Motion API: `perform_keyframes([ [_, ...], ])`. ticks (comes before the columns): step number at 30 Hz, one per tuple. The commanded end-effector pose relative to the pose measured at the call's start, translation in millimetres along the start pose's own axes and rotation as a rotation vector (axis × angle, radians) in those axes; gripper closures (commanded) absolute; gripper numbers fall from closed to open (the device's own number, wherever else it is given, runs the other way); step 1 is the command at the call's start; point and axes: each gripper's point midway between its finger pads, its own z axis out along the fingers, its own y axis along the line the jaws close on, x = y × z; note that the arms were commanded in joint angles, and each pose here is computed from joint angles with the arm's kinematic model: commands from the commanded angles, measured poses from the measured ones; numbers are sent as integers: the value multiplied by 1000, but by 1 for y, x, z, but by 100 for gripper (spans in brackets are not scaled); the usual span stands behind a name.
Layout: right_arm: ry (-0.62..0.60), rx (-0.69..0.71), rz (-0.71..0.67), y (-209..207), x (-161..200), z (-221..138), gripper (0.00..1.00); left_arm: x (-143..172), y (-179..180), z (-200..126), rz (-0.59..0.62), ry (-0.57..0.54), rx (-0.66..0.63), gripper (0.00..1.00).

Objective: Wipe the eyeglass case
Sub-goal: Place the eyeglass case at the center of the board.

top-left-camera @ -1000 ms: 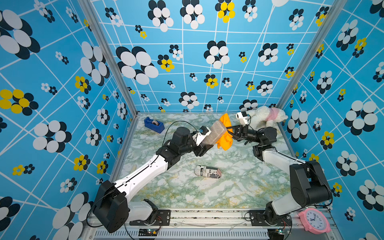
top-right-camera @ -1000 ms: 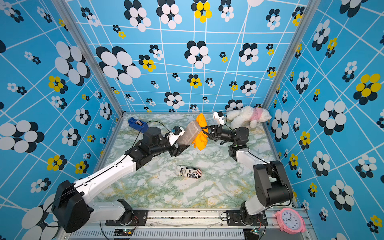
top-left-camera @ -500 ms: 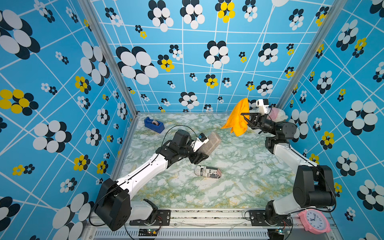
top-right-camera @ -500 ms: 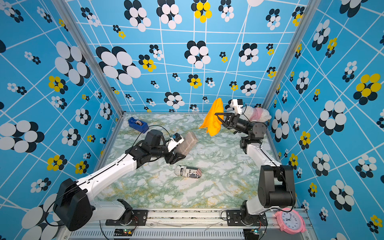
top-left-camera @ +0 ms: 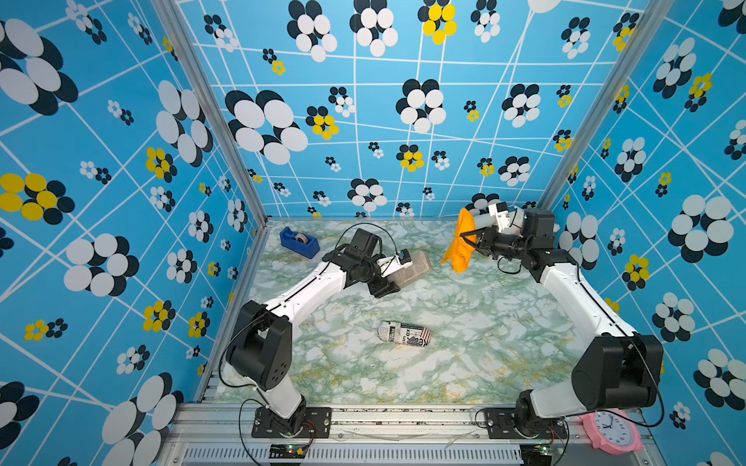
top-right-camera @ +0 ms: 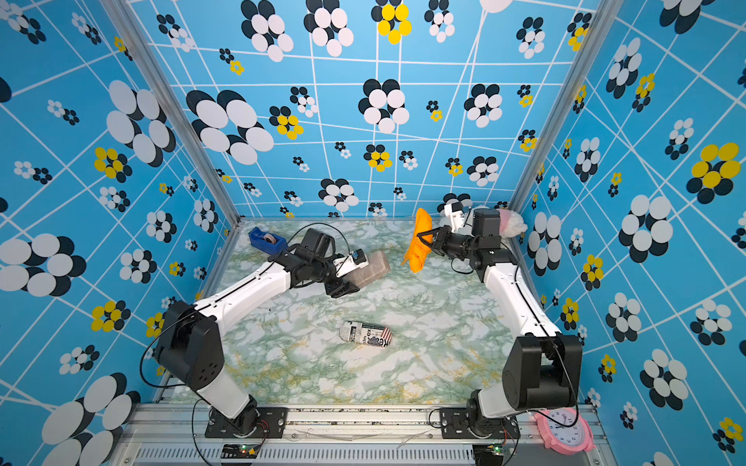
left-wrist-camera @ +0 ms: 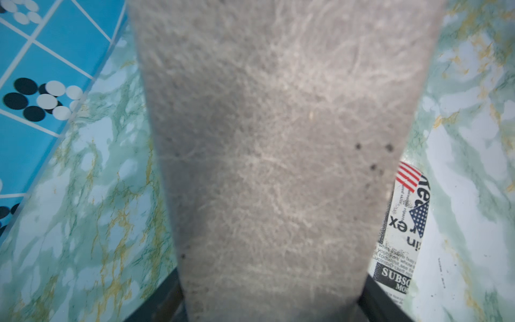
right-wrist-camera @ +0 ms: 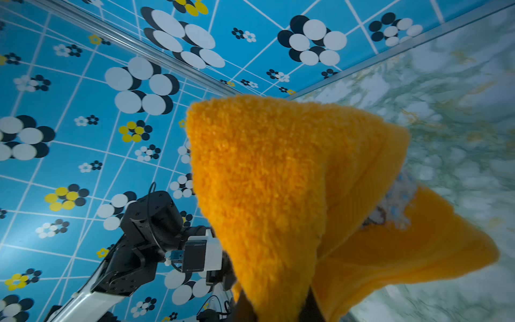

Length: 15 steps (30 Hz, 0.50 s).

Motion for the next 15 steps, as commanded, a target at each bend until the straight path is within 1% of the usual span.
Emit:
perform_keyframes([
  [1,144,368,-68,-52,40,-27,100,5,4,9,146,77,51,90],
  [2,173,433,-78,-60,45,-33,100,9,7,14,150,107,64,93],
  [3,205,492,-103,-66,49,-38,100,9,10,18,150,118,75,94],
  [5,288,641,-161,-82,63,-48,100,11,11,28,157,126,101,94],
  [7,407,761,-235,-95,84,-48,100,13,12,41,175,143,113,93],
  [8,447,811,-253,-102,91,-49,100,15,11,48,186,160,125,92],
  [11,495,906,-290,-121,105,-46,100,26,8,63,208,226,159,92],
  [15,514,939,-341,-126,119,-30,100,37,5,72,211,260,180,92],
])
